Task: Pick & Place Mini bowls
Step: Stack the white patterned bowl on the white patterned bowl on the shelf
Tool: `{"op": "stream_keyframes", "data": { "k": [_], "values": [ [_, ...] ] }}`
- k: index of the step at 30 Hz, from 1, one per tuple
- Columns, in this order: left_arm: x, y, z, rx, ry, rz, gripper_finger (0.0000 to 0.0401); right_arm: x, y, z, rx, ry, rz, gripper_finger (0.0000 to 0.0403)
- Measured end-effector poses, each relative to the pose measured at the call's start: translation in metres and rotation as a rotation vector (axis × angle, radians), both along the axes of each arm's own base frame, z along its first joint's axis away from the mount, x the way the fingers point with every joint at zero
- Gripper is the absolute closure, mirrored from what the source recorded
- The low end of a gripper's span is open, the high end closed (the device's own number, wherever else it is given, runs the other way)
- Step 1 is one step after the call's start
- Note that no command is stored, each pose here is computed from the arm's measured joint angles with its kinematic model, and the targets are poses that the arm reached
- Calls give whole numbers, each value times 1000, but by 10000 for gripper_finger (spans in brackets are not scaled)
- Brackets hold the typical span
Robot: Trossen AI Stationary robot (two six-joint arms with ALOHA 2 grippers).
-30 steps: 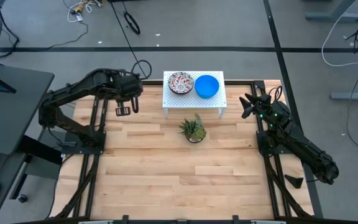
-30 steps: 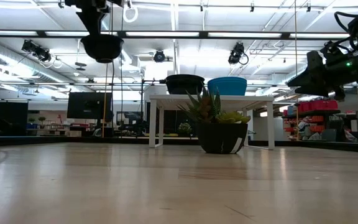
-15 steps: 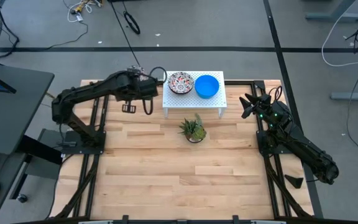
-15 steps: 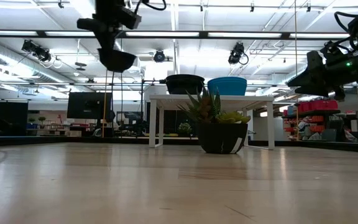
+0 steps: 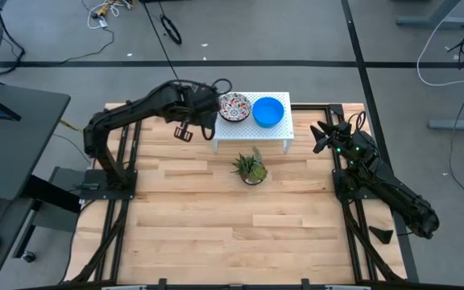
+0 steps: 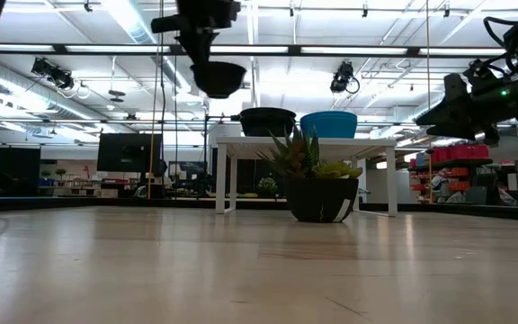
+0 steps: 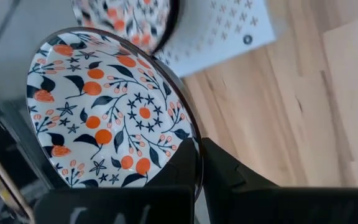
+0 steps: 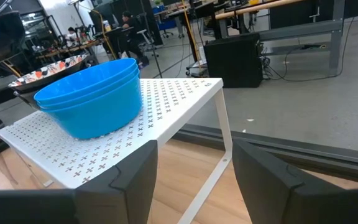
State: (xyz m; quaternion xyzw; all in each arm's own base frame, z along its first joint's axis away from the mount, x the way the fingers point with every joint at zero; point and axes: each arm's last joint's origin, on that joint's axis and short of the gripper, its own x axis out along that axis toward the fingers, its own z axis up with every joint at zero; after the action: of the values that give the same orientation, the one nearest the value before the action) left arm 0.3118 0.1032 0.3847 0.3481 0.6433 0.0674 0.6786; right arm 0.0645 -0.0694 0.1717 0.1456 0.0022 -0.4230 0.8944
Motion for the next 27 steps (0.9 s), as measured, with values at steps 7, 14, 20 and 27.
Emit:
{"op": "stream_keyframes", "data": {
  "k": [7,14,20,27],
  "values": [
    [19,15,4,-7,16,-110,391,0,0,0,0,0,0,192],
    [37,31,3,-2,-8,-189,391,0,0,0,0,0,0,192],
    [49,37,-3,4,-28,-272,391,0,0,0,0,0,0,192],
    [61,42,-13,-24,-51,-304,391,0,0,0,0,0,0,192]
  ]
}}
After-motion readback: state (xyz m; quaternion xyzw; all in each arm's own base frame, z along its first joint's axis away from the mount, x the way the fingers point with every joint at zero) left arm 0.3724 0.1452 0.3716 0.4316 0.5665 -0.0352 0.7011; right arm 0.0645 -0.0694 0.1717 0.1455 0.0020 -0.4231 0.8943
